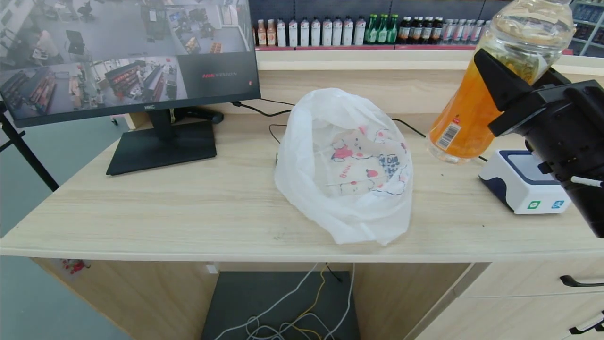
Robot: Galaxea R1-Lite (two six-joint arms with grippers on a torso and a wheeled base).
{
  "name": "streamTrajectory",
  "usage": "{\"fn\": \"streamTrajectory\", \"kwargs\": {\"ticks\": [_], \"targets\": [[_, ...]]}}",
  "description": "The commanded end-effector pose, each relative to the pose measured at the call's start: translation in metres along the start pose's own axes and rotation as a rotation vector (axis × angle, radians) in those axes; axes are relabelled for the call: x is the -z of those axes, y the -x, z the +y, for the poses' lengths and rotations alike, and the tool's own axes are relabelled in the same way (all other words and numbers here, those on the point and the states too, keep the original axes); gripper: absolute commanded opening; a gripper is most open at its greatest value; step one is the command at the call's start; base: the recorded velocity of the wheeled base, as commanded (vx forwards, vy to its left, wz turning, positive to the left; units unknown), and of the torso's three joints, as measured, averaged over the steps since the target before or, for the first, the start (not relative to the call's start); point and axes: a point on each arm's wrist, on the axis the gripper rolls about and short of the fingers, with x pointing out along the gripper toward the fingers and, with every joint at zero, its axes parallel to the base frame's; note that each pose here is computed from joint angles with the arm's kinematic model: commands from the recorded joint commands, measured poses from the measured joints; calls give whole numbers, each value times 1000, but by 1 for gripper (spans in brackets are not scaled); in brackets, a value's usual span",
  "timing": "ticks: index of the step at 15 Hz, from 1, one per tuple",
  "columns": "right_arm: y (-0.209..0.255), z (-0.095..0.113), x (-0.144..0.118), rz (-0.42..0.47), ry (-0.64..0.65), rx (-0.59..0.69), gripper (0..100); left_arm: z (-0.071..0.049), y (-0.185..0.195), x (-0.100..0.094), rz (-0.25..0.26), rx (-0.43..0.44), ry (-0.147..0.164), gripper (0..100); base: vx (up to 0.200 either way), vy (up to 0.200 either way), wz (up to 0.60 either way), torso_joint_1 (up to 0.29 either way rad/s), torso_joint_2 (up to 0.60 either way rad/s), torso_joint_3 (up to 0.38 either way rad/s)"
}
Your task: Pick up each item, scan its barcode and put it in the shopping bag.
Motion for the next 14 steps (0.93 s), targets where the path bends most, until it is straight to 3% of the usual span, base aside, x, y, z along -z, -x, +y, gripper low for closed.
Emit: {"fn": "streamTrajectory", "kwargs": {"ticks": [1, 10, 14], "targets": [[0, 0, 0, -1, 0, -1, 0, 0, 0, 0, 0, 0, -1, 100, 0, 0, 0, 0, 0, 0], [-20, 2, 12, -9, 0, -6, 0, 0, 0, 0, 0, -1, 3, 100, 0, 0, 0, 0, 0, 0], [-46, 30, 31, -26, -49, -68, 0, 0, 0, 0, -2, -3, 2, 100, 0, 0, 0, 0, 0, 0]]}}
